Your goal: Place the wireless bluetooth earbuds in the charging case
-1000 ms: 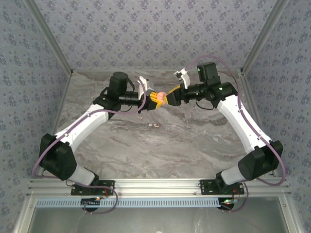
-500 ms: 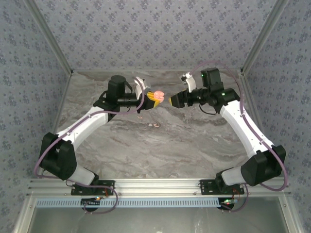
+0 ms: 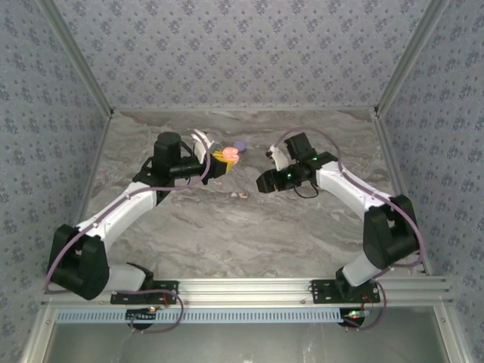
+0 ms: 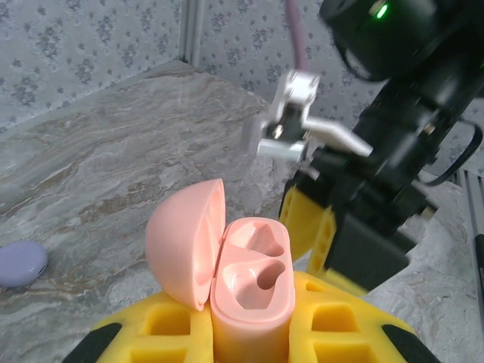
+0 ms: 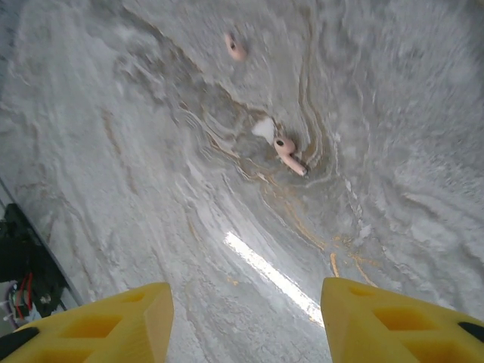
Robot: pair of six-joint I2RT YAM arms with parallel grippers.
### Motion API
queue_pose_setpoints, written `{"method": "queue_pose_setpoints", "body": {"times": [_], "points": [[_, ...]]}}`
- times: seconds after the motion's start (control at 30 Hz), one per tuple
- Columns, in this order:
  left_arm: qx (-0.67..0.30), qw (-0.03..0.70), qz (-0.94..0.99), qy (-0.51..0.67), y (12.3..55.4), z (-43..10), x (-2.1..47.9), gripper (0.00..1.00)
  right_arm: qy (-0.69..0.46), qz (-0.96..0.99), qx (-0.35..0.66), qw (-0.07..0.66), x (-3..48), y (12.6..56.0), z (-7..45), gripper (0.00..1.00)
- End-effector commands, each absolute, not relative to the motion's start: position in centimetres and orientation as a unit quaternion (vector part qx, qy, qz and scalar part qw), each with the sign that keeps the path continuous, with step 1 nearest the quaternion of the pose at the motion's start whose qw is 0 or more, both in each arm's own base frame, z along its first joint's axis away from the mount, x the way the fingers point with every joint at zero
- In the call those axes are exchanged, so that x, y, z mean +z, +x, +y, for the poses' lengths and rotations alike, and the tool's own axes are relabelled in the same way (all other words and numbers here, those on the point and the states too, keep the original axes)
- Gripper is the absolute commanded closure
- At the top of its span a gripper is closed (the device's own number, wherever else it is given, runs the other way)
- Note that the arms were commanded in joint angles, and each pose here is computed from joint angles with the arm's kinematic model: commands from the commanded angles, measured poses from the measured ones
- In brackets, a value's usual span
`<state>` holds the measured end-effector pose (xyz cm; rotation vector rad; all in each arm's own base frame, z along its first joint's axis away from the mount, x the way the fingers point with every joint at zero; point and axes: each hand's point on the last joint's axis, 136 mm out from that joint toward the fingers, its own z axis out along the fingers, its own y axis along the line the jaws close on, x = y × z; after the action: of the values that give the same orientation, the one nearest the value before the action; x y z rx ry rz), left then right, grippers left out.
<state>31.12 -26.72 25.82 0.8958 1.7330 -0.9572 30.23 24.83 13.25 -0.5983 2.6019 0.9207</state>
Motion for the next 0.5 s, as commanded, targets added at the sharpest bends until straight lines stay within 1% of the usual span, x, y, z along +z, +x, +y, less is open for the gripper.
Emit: {"method": "queue_pose_setpoints", "body": {"times": [0.0,0.23,0.47], "points": [[-0.377,0.495,0.700,0.351,31.1,-25.7,27.4,0.89,-0.212,0.913,0.314,0.154,11.7,31.0,26.3,0.44],[-0.355,0.485,0.722,0.343,30.2,-24.5,26.4,0.88,-0.248,0.919,0.278,0.133,8.9,32.5,28.6,0.46],[-0.345,0.490,0.727,0.336,29.8,-23.8,26.5,0.88,-0.278,0.920,0.246,0.124,7.4,33.7,29.9,0.50]]}}
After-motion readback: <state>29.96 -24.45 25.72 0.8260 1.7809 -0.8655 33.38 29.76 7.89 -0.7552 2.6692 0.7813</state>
